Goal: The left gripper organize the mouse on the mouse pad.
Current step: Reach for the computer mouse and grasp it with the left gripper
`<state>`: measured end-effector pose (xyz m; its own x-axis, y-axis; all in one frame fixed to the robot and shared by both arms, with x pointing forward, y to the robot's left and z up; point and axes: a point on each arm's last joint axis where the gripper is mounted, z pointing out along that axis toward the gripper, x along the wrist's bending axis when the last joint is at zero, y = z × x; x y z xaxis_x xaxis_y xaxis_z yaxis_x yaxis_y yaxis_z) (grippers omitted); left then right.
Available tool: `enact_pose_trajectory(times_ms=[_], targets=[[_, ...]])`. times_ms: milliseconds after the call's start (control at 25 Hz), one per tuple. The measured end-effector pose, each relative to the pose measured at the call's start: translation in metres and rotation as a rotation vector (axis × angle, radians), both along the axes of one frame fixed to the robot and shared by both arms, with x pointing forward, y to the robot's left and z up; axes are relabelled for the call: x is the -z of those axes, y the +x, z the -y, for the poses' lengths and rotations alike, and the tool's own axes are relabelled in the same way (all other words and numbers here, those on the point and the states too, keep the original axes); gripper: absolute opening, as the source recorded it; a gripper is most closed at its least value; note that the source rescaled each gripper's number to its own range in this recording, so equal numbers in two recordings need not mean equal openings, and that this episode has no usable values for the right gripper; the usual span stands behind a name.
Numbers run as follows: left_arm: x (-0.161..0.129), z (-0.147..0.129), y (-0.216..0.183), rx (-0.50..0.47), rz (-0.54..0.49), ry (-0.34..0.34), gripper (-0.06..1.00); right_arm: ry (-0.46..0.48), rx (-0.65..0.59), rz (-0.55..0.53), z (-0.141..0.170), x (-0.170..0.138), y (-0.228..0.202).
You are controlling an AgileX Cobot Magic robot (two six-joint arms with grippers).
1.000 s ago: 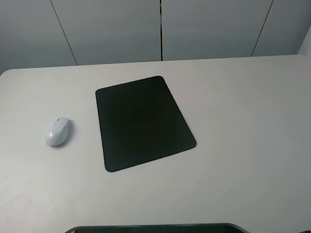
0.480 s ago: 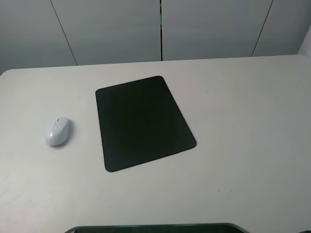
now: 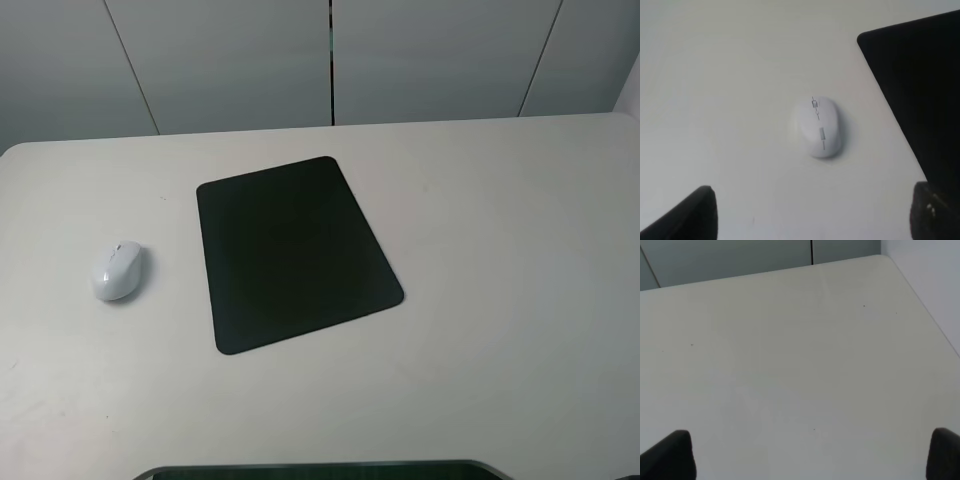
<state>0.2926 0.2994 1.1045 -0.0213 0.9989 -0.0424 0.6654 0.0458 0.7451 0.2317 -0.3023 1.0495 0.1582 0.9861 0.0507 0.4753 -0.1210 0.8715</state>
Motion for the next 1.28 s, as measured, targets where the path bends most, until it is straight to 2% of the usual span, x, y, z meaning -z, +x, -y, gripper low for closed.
enact_pose_trajectory(times_ms=[240, 360, 800, 1280], targets=[[0.012, -0.002, 0.049, -0.006, -0.232, -0.034, 0.97, 0.0, 0.0, 0.0, 0.0, 0.0, 0.0], [0.023, -0.004, 0.072, -0.016, -0.316, -0.042, 0.97, -0.003, 0.002, 0.0, 0.0, 0.0, 0.0], [0.076, -0.01, 0.149, -0.059, -0.476, -0.073, 0.97, -0.005, 0.003, 0.0, 0.0, 0.0, 0.0], [0.145, -0.014, 0.194, -0.076, -0.637, -0.077, 0.97, -0.005, 0.003, 0.0, 0.0, 0.0, 0.0]])
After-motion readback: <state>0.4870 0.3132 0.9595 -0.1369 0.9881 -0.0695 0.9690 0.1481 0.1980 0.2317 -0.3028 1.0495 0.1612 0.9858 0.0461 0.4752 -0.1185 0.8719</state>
